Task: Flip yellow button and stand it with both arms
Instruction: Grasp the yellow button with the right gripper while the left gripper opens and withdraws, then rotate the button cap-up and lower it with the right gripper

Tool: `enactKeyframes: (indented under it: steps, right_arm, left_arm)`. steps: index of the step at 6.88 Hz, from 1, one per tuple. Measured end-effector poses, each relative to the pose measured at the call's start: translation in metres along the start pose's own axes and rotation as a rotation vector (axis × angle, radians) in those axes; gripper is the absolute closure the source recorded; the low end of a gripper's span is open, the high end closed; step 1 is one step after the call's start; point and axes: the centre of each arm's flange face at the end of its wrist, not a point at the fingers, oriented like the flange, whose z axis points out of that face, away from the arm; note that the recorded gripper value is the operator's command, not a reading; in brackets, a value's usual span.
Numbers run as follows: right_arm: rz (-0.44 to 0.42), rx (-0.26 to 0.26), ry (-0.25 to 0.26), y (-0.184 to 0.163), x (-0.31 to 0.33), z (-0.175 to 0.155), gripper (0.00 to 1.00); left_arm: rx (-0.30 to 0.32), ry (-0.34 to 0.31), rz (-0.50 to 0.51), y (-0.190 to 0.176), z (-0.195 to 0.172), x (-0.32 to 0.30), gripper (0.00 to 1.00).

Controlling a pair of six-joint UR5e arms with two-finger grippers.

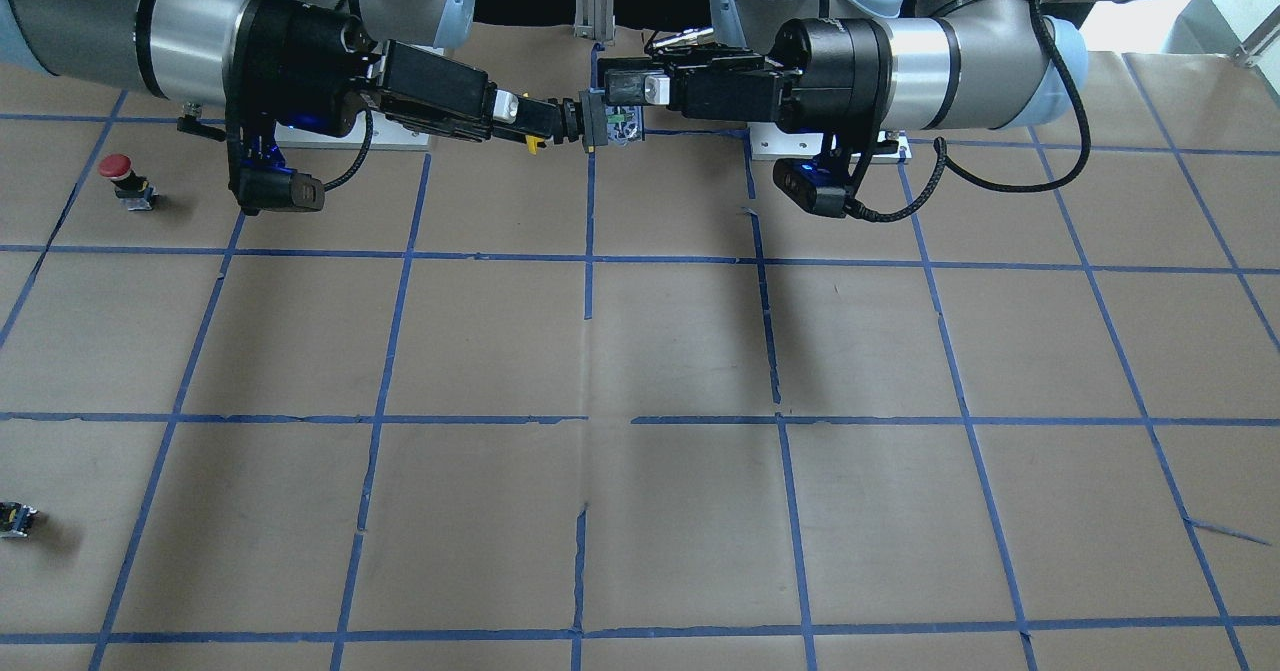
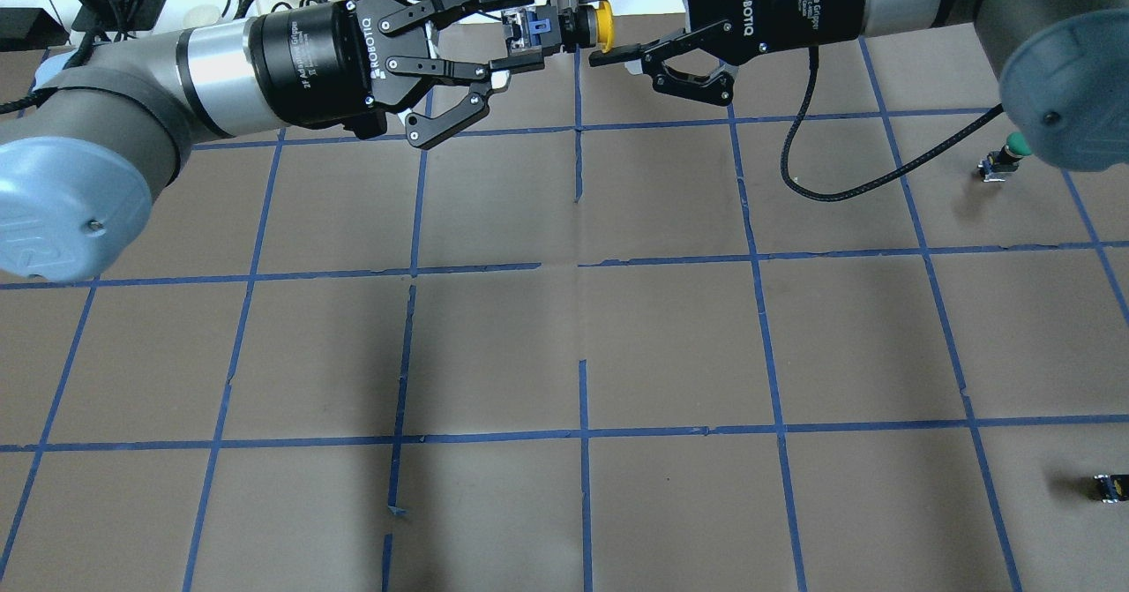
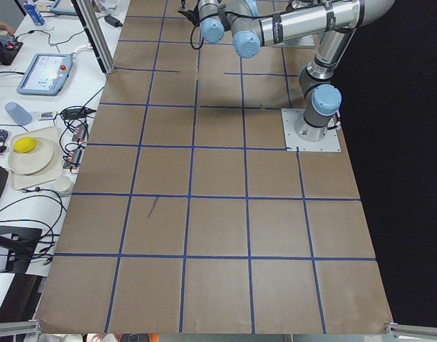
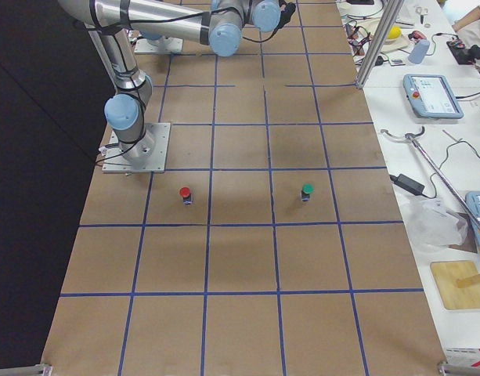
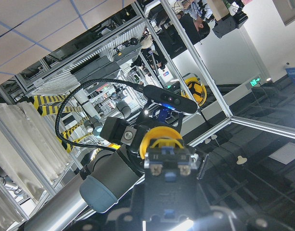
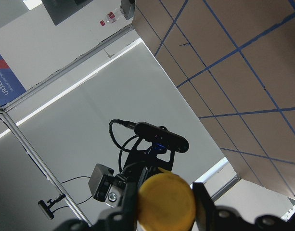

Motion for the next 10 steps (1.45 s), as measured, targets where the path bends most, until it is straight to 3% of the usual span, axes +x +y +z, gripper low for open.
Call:
enactKeyframes:
  steps: [2, 3, 4, 5, 6, 7, 8, 9, 10]
  right_arm:
    - [-0.031, 0.011, -0.002, -0.003, -0.003, -0.003, 0.88]
    - [-0.067, 0.035, 0.008, -0.007, -0.003, -0.008, 0.88]
    - [-0.13, 0.085, 0.05, -0.018, -0.001, -0.018, 0.88]
    - [-0.212, 0.15, 0.13, -0.035, 0.007, -0.03, 0.88]
    - [-0.316, 0.202, 0.252, -0.05, 0.02, -0.039, 0.89]
    - [-0.439, 0.23, 0.423, -0.062, 0.039, -0.045, 0.91]
    - [-0.56, 0.213, 0.609, -0.072, 0.067, -0.05, 0.92]
    - [-0.665, 0.157, 0.776, -0.081, 0.097, -0.055, 0.93]
    - [-0.78, 0.074, 0.937, -0.089, 0.122, -0.065, 0.93]
  left_arm:
    - [0.01, -0.012, -0.021, 0.003, 0.0, 0.001, 0.05]
    - [0.054, -0.062, 0.003, 0.004, -0.001, 0.001, 0.01]
    - [0.166, -0.183, 0.058, 0.003, -0.004, -0.001, 0.01]
    - [0.314, -0.325, 0.121, 0.002, -0.011, -0.003, 0.01]
    - [0.449, -0.45, 0.173, 0.003, -0.02, -0.001, 0.01]
    - [0.574, -0.59, 0.248, 0.001, -0.032, -0.001, 0.01]
    - [0.674, -0.771, 0.369, -0.005, -0.05, -0.002, 0.01]
    - [0.733, -0.998, 0.508, -0.011, -0.07, -0.006, 0.0]
    - [0.747, -1.242, 0.644, -0.011, -0.088, -0.007, 0.0]
